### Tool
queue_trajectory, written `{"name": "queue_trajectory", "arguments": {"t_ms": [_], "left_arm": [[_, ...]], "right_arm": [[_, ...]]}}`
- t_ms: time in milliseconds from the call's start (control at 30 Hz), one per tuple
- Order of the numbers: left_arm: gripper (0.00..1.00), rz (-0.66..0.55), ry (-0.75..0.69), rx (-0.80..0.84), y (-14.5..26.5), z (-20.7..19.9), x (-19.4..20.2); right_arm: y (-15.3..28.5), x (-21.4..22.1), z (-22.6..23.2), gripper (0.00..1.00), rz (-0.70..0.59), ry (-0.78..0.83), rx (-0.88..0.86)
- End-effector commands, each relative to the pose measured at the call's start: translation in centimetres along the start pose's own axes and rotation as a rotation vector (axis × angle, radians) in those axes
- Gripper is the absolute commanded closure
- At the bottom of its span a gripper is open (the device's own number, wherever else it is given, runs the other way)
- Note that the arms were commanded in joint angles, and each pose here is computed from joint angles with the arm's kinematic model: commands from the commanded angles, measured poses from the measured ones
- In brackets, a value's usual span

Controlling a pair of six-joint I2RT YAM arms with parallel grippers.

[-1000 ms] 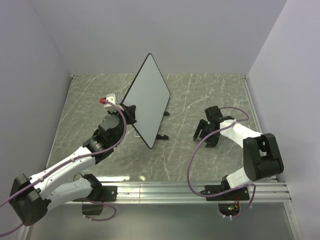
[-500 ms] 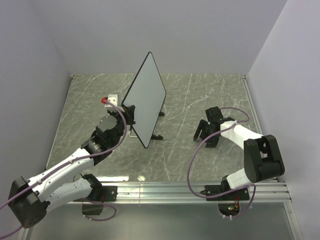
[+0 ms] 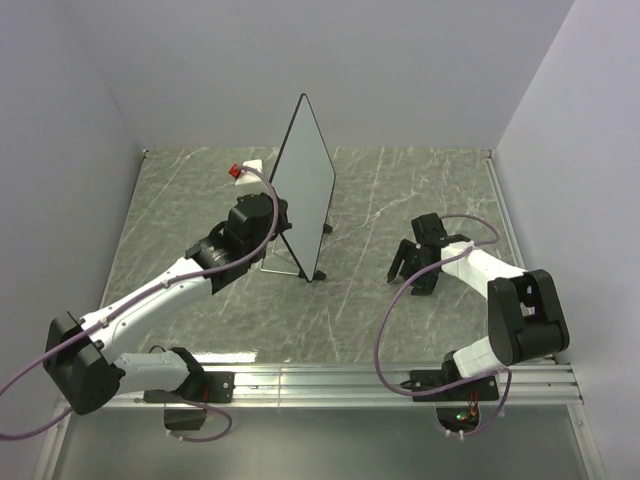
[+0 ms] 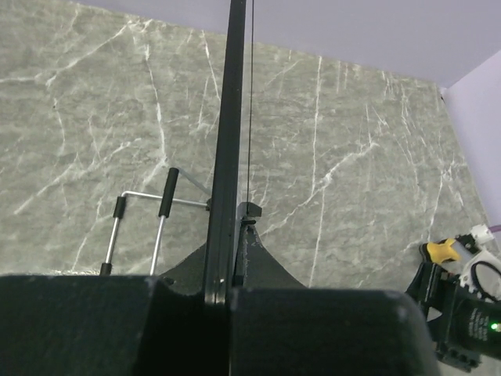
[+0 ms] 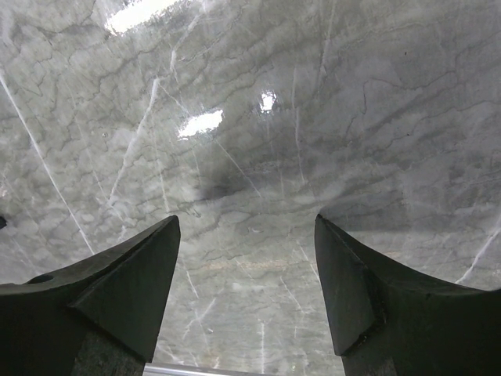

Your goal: Erase the whiteboard

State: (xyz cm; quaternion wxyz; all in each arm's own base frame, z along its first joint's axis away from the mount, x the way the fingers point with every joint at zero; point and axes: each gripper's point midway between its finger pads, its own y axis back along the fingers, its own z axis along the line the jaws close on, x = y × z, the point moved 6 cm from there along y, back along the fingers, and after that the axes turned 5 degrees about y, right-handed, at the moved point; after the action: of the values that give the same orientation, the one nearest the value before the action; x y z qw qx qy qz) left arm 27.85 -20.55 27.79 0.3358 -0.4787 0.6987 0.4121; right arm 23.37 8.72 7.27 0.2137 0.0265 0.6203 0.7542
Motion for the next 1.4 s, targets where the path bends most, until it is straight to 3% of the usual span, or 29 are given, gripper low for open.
{"name": "queue_trajectory", "arguments": {"t_ms": [0,333,567,800,1100,1367], "left_arm": [[1.0,0.3,-0.233,-0.26,2.0,5.4,5.3],[1.0,0.323,-0.32,-0.375,3.6,9.1,9.1],[1.0,0.193,-0.359,-0.376,4.3,8.7,5.4],[1.0,0.233,-0.482,-0.347,3.7,8.0,5.0],[1.0,0.309,-0.322,-0.269,3.7,8.1,8.8],[1.0,0.353,-0.258,-0.309,3.3,8.5,11.7]], "right_arm": [[-1.7,2.4,-2.3,0.23,0.097,0.01,0.095],[-1.7,2.3,-2.3,0.23,0.099,0.005,0.087],[-1.7,2.5,-2.3,0.24,0.1,0.003,0.082],[-1.8,2.7,-2.2,0.24,0.104,-0.012,0.073],[-1.6,3.0,-2.5,0.24,0.1,-0.018,0.076],[-1.2,3.0,-2.4,0.25,0.1,-0.017,0.071]]}}
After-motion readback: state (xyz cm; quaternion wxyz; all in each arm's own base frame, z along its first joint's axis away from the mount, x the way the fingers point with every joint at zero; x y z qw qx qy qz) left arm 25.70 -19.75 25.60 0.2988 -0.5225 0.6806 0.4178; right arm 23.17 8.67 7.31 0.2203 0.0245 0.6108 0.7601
